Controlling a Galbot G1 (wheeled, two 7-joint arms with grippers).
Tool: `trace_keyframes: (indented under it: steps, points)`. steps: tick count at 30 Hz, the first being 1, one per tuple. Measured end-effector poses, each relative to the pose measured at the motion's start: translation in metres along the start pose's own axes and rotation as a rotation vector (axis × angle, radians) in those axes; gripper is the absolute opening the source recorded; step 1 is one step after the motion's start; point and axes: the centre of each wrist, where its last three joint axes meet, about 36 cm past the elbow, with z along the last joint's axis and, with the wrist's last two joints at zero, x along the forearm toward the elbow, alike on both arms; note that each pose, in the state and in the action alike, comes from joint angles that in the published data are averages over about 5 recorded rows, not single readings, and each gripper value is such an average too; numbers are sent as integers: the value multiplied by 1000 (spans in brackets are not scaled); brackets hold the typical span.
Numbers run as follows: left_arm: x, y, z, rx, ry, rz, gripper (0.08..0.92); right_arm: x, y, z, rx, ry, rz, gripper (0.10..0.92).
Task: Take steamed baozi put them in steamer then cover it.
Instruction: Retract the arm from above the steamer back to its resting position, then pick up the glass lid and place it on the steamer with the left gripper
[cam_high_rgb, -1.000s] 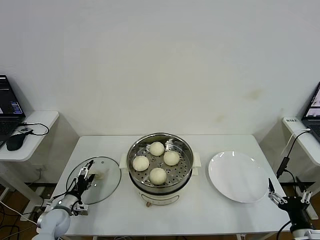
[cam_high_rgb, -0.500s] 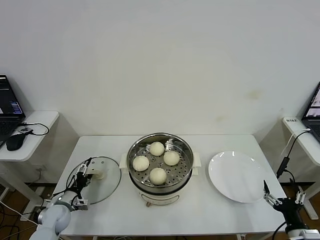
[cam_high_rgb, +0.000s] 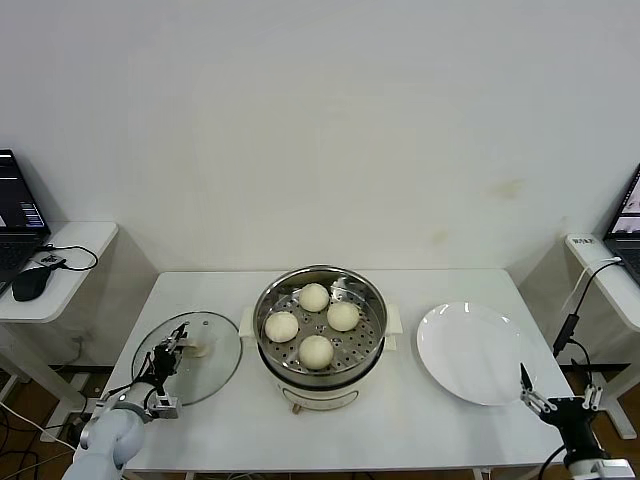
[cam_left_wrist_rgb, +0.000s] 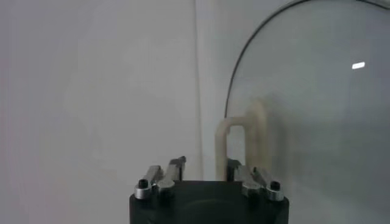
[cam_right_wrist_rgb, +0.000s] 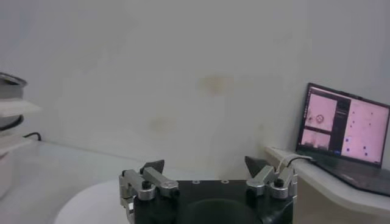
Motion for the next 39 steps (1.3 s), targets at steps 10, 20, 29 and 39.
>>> trace_keyframes:
  steps: [10, 20, 29, 39]
  points:
    - [13, 13, 3, 8, 21, -68, 134, -2, 3, -4, 4, -10, -15, 823]
    - [42, 66, -2, 3, 75, -162, 134, -6, 10, -4, 9, -21, -40, 823]
    - [62, 132, -29, 21, 79, -236, 134, -9, 20, -2, 16, -20, -58, 823]
    - [69, 171, -78, 85, 8, -244, 134, -8, 36, 5, 36, -4, -58, 823]
